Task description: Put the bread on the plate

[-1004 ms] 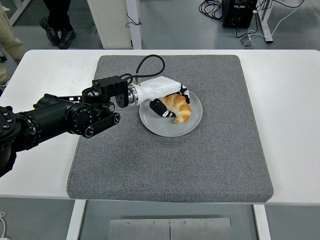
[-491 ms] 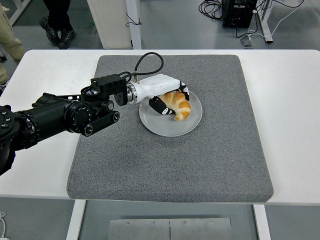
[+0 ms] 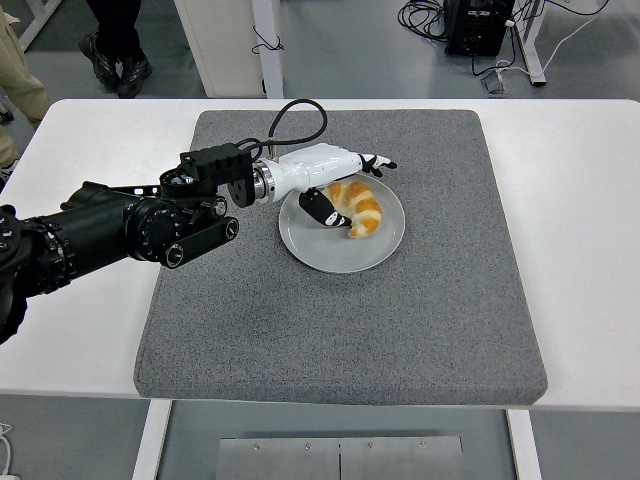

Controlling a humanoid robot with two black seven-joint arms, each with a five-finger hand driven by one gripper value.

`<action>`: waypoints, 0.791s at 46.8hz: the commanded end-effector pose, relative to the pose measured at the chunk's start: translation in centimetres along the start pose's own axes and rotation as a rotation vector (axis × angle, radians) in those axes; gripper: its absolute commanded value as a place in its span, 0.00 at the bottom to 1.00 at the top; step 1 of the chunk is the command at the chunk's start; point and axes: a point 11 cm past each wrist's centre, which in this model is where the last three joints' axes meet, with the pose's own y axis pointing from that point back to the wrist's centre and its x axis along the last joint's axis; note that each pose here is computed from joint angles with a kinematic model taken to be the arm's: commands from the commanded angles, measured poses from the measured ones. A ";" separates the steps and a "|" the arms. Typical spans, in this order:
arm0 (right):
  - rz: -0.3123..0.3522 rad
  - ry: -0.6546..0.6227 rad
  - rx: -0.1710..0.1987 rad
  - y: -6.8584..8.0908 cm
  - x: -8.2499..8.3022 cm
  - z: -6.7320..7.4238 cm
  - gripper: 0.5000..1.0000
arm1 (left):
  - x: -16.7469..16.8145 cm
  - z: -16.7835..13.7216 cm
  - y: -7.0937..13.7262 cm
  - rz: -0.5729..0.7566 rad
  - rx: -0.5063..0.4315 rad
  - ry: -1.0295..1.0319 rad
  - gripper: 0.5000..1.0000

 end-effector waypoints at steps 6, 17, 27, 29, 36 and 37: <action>0.000 0.001 0.000 0.0 0.0 0.0 1.00 | 3.1 0.8 1.2 0.031 -0.033 0.042 0.86; -0.001 -0.001 0.000 0.0 0.0 0.0 1.00 | 6.5 0.6 2.5 0.090 -0.034 0.060 0.91; 0.000 0.001 0.000 0.0 0.0 0.0 1.00 | 9.9 -0.5 3.6 0.223 -0.009 0.195 0.94; -0.001 -0.001 0.000 0.0 0.0 0.0 1.00 | 10.4 -0.6 3.7 0.252 -0.008 0.238 0.94; 0.000 0.000 0.000 0.0 0.0 0.0 1.00 | 12.1 -1.5 4.4 0.362 0.011 0.424 0.94; 0.000 0.000 0.000 0.0 0.0 0.0 1.00 | 12.2 -1.7 4.5 0.375 0.016 0.449 0.94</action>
